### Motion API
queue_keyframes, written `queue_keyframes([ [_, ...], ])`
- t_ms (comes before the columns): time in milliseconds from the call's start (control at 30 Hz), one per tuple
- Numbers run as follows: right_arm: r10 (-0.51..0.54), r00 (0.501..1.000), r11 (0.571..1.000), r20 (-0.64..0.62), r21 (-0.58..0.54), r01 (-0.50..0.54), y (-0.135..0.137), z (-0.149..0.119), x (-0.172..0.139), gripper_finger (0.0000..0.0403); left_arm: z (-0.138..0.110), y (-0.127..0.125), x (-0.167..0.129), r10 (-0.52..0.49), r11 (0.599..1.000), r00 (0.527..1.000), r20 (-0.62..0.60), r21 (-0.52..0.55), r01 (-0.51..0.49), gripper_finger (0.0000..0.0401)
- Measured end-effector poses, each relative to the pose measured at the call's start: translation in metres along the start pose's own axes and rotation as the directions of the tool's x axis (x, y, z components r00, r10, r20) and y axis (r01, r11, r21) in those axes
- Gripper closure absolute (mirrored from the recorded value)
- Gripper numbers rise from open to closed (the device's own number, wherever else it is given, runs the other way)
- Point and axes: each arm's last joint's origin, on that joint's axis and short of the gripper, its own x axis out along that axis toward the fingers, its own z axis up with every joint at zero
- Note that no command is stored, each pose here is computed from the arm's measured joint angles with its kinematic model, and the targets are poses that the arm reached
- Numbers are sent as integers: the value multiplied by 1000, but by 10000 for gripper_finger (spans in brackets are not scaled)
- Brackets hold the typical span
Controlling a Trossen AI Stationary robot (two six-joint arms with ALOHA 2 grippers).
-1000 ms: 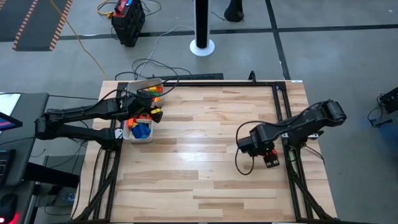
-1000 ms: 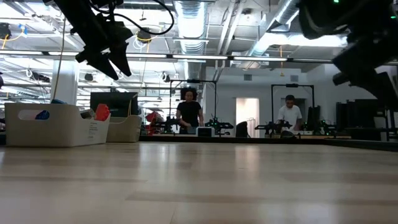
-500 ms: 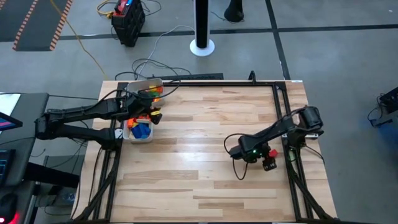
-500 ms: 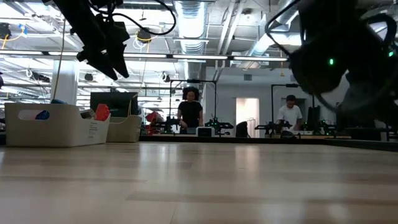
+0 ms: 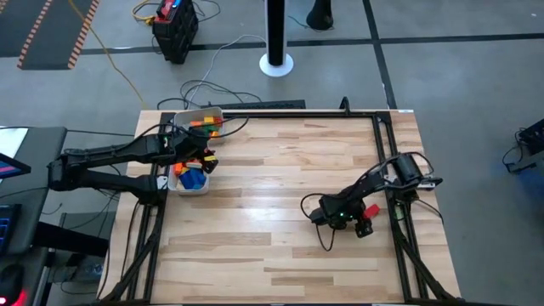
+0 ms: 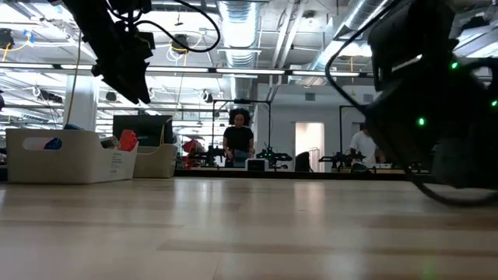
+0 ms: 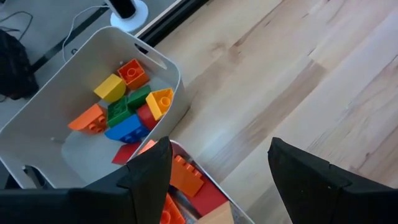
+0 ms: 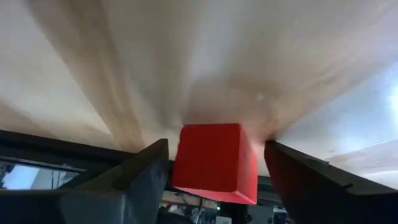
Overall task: Sort blocks by size
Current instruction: Put the large red wooden block into the white bin
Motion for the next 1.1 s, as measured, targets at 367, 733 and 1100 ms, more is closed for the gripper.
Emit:
queue_keyframes([
  [367,21,1000,1000,-12,3,-21,-8,0,4,248,-3,5,-8,-4,996,1000,8,-91,4,147],
  [733,-10,872,981,489,172,-85,-54,-42,-88,248,-5,12,-29,-87,988,992,94,-118,98,147],
  [1100,-188,72,958,980,198,-206,-92,-109,-197,248,-1,-50,-11,-456,888,871,185,30,459,147],
])
